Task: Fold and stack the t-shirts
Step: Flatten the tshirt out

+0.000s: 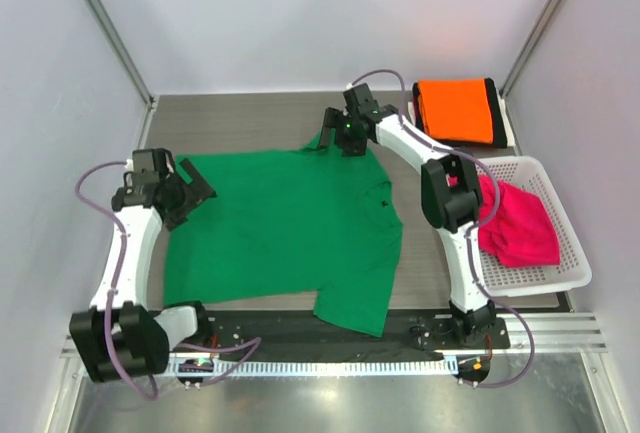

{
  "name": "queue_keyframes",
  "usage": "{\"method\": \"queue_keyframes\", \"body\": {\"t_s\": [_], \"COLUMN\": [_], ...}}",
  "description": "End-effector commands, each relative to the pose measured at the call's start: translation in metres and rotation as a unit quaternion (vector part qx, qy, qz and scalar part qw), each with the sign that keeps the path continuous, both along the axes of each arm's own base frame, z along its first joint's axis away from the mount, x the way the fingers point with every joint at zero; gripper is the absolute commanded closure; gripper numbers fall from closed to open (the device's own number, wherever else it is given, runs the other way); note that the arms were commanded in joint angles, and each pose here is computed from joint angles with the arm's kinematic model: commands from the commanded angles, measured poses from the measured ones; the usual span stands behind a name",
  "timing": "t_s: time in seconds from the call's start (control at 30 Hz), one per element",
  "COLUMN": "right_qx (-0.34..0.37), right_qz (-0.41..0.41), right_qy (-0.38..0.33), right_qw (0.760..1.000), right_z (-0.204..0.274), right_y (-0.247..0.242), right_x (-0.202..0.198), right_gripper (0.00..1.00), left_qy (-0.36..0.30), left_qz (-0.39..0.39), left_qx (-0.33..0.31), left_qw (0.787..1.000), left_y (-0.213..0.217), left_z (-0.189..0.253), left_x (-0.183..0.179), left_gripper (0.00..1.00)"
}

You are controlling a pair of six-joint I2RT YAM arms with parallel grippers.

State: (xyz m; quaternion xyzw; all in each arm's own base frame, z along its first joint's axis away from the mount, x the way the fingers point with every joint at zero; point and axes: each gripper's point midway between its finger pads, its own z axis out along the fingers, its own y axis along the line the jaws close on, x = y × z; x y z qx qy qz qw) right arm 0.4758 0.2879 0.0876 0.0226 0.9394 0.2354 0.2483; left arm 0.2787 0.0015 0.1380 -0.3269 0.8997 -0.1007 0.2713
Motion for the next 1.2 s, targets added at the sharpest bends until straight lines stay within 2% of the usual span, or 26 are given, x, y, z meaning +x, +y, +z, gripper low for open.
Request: {"method": "queue_keyframes", "body": {"t_s": [0.0, 0.13, 0.17, 0.3, 0.47, 0.57, 0.67, 0.7, 0.77, 0.8, 0.83, 0.87, 0.9, 0.93, 0.97, 1.0, 1.03, 1.1, 1.17], "right_qx": [0.045, 0.050, 0.054, 0.063, 0.082, 0.105, 0.174, 0.230, 0.354, 0.430, 0.497, 0.516, 0.517, 0.513, 0.481, 0.446, 0.394, 0.250, 0.156], "right_qz": [-0.001, -0.012, -0.016, -0.025, -0.034, -0.039, -0.037, -0.017, -0.020, 0.008, 0.006, 0.013, 0.012, 0.019, 0.033, 0.025, 0.009, -0.021, -0.050], "right_qy": [-0.035, -0.044, -0.044, -0.039, -0.034, -0.038, -0.053, -0.090, -0.096, -0.157, -0.157, -0.175, -0.180, -0.189, -0.206, -0.202, -0.177, -0.196, -0.206], "right_qw": [0.998, 0.998, 0.997, 0.997, 0.996, 0.993, 0.983, 0.969, 0.930, 0.889, 0.854, 0.838, 0.837, 0.837, 0.852, 0.871, 0.902, 0.948, 0.965], "right_z": [0.021, 0.013, 0.011, -0.001, -0.012, -0.011, 0.006, 0.030, 0.073, 0.107, 0.147, 0.166, 0.174, 0.189, 0.191, 0.213, 0.178, 0.140, 0.132], "right_y": [0.024, 0.033, 0.034, 0.041, 0.052, 0.061, 0.086, 0.103, 0.127, 0.137, 0.138, 0.136, 0.130, 0.128, 0.123, 0.111, 0.102, 0.069, 0.034], "right_x": [0.032, 0.054, 0.057, 0.069, 0.080, 0.086, 0.096, 0.105, 0.113, 0.121, 0.121, 0.123, 0.127, 0.125, 0.122, 0.114, 0.109, 0.102, 0.081], "right_gripper": [0.17, 0.17, 0.17, 0.18, 0.19, 0.19, 0.19, 0.19, 0.18, 0.18, 0.19, 0.19, 0.18, 0.18, 0.17, 0.14, 0.14, 0.08, 0.07], "left_qy": [-0.026, -0.038, -0.060, -0.111, -0.144, -0.146, -0.146, -0.146, -0.148, -0.149, -0.150, -0.153, -0.152, -0.149, -0.146, -0.141, -0.136, -0.114, -0.105], "left_qz": [-0.038, -0.037, -0.040, -0.042, -0.037, -0.038, -0.040, -0.039, -0.038, -0.037, -0.035, -0.034, -0.030, -0.025, -0.022, -0.018, -0.016, -0.016, -0.016], "left_qx": [0.013, 0.033, 0.028, 0.025, 0.042, 0.040, 0.037, 0.038, 0.040, 0.042, 0.043, 0.045, 0.048, 0.051, 0.054, 0.054, 0.055, 0.052, 0.050], "left_qw": [0.999, 0.998, 0.997, 0.993, 0.988, 0.988, 0.988, 0.988, 0.987, 0.987, 0.987, 0.987, 0.987, 0.987, 0.988, 0.988, 0.989, 0.992, 0.993], "left_y": [-0.005, -0.001, -0.005, -0.010, -0.006, -0.007, -0.008, -0.008, -0.007, -0.006, -0.006, -0.005, -0.004, -0.001, 0.000, 0.001, 0.003, 0.003, 0.004], "left_z": [0.014, 0.022, 0.030, 0.041, 0.052, 0.053, 0.052, 0.052, 0.053, 0.054, 0.054, 0.055, 0.054, 0.053, 0.051, 0.049, 0.047, 0.038, 0.034], "left_x": [-0.016, -0.035, -0.037, -0.039, -0.042, -0.042, -0.041, -0.041, -0.041, -0.041, -0.042, -0.042, -0.042, -0.042, -0.042, -0.041, -0.040, -0.036, -0.030], "left_gripper": [0.06, 0.05, 0.05, 0.05, 0.04, 0.04, 0.05, 0.05, 0.05, 0.05, 0.04, 0.04, 0.04, 0.04, 0.03, 0.03, 0.03, 0.03, 0.03]}}
